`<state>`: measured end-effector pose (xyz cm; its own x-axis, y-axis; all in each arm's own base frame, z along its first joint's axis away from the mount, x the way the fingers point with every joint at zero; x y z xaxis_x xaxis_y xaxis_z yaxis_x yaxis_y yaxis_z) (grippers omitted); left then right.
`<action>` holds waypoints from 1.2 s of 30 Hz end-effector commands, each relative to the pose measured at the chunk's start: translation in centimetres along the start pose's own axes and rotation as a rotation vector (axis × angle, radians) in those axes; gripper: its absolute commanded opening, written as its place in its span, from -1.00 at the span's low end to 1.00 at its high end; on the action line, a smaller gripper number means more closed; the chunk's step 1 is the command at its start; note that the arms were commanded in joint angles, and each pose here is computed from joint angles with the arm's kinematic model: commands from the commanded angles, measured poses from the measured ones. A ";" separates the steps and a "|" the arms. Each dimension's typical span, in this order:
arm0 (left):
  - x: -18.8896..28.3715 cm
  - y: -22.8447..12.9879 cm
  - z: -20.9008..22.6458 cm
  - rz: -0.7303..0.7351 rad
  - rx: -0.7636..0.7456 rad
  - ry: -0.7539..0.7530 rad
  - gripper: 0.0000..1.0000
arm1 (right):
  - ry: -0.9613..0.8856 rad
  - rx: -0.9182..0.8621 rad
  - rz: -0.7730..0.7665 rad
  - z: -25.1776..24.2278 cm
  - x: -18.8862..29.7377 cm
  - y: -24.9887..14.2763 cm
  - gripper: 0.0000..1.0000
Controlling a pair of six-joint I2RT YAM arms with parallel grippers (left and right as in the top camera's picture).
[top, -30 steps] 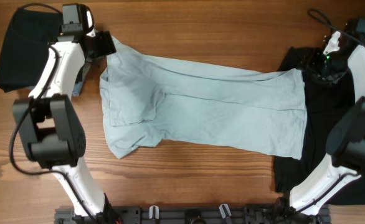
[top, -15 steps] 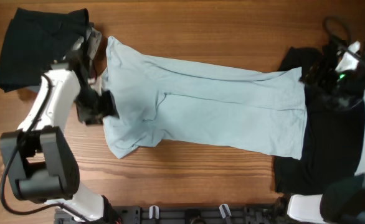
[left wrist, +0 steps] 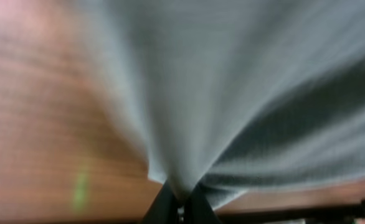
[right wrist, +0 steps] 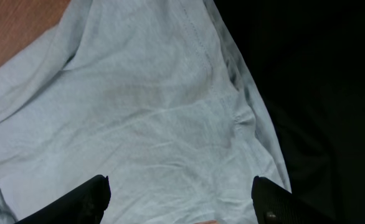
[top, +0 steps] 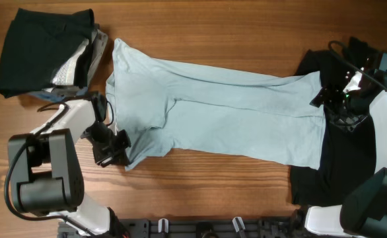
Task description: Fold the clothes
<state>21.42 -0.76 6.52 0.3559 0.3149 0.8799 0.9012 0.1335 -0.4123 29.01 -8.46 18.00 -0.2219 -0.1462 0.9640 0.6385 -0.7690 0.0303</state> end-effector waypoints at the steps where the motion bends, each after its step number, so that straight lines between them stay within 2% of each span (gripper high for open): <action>1: 3.8 0.2 1.5 -0.006 0.046 0.012 -0.92 | -0.037 -0.016 0.013 -0.8 -0.8 -0.4 0.56; 5: 9.3 1.8 3.9 -0.188 0.123 0.021 -0.92 | -0.014 -0.047 0.155 -1.8 -2.9 -3.1 0.54; 7: 9.5 1.9 4.1 -0.198 0.126 0.020 -0.92 | -0.050 -0.113 0.215 -3.0 -4.2 -4.6 0.44; 8: 9.5 1.9 4.0 -0.197 0.124 0.021 -0.92 | -0.071 -0.145 0.242 -3.7 -4.9 -5.4 0.35; 9: 9.5 1.9 4.0 -0.197 0.122 0.022 -0.92 | -0.094 -0.191 0.269 -4.5 -5.9 -6.4 0.18; 10: 9.5 1.9 4.0 -0.199 0.122 0.022 -0.92 | -0.107 -0.216 0.281 -5.0 -6.5 -6.9 0.11; 15: 9.5 2.3 4.0 -0.217 0.119 0.023 -0.79 | -0.099 -0.278 0.347 -6.4 -8.9 -9.5 0.08; 17: 9.6 2.4 4.0 -0.223 0.118 0.023 -0.74 | -0.077 -0.275 0.344 -6.6 -9.6 -9.8 -0.14; 19: 9.6 2.4 4.0 -0.223 0.118 0.023 -0.71 | -0.063 -0.262 0.327 -6.4 -9.6 -9.4 -0.70; 20: 9.6 2.3 4.0 -0.222 0.118 0.023 -0.70 | -0.056 -0.233 0.325 -6.1 -9.2 -9.0 -0.90; 24: 9.6 2.4 4.0 -0.223 0.118 0.023 -0.66 | -0.022 -0.127 0.335 -4.5 -6.8 -7.7 -0.79; 25: 9.6 2.4 4.0 -0.224 0.118 0.023 -0.61 | 0.006 -0.109 0.340 -4.1 -6.5 -7.5 -0.91; 29: 9.5 2.2 4.0 -0.214 0.119 0.020 -0.60 | 0.167 -0.070 0.297 -2.1 -6.7 -6.3 -0.91; 30: 9.5 2.0 3.9 -0.203 0.121 0.017 -0.53 | 0.181 -0.068 0.292 -2.0 -6.7 -6.2 -0.91; 34: 9.3 1.1 3.8 -0.150 0.078 0.011 -0.04 | 0.193 -0.076 0.269 -1.7 -6.8 -5.7 -0.91; 36: 9.1 1.0 2.4 -0.137 0.029 -0.054 -0.18 | 0.197 -0.075 0.262 -1.7 -6.8 -5.6 -0.91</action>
<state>24.66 5.84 12.87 0.2401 0.2780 0.9301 0.9108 0.2670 -0.3149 25.12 -4.16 10.32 -0.1706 -0.4459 0.8787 0.6323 -0.7335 -0.2495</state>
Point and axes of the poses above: each gripper's point midway between its finger pads, its own x axis back along the fingers, its own z axis along the line the jaws close on, y = z × x, the point moved 7 cm from there along x, back along the fingers, and after that the axes turned 14 degrees about -x, right-handed, at the moved point
